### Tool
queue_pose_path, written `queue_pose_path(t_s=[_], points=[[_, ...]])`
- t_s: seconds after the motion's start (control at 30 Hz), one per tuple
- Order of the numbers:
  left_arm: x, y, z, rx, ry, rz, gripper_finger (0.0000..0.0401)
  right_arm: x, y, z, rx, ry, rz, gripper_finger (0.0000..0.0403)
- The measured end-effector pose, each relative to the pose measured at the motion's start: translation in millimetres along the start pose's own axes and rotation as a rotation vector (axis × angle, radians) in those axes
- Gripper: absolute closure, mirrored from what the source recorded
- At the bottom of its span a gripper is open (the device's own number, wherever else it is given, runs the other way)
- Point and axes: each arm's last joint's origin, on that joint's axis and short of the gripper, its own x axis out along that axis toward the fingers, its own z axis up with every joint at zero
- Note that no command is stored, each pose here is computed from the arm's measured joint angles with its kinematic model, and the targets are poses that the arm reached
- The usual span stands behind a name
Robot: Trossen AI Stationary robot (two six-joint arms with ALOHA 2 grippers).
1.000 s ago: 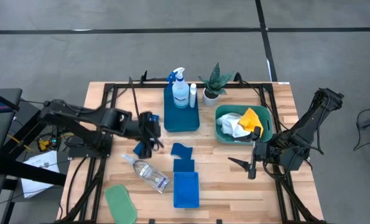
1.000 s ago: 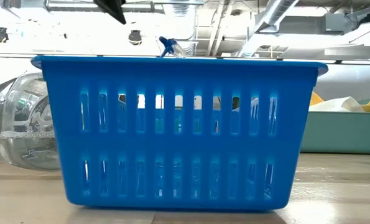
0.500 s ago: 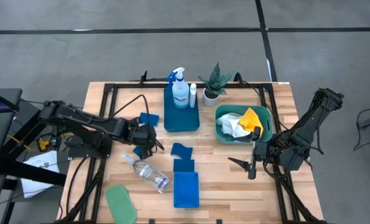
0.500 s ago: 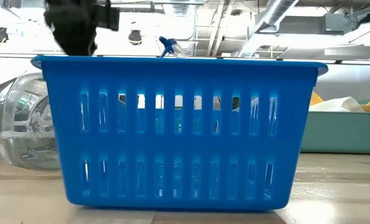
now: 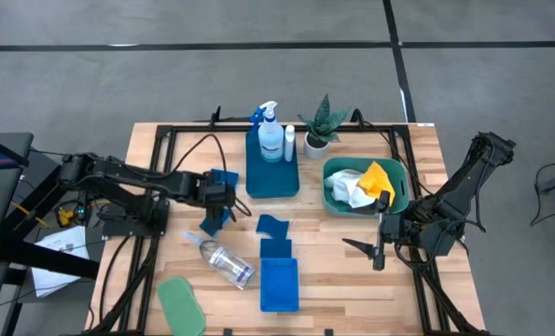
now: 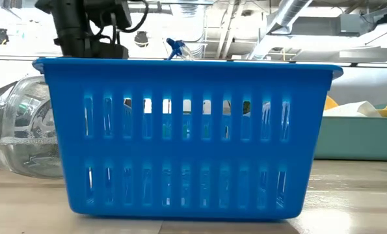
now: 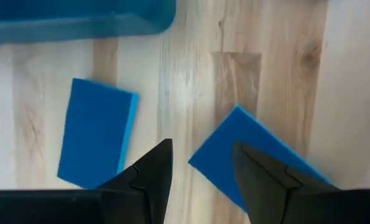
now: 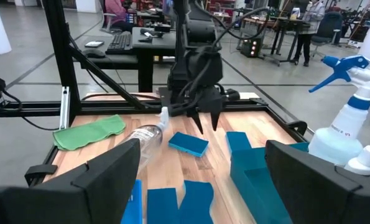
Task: Pick & Place Kitchen Items
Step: Put the blue sponge into the blue basket
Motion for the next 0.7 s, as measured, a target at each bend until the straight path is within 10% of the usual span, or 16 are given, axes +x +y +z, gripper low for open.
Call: queue_pose_path(t_s=[0.7], points=[[67.2, 15.4, 2.1, 0.270, 0.221, -0.181, 0.0227, 0.0, 0.6, -0.7, -0.005, 0.008, 0.022, 0.0067]])
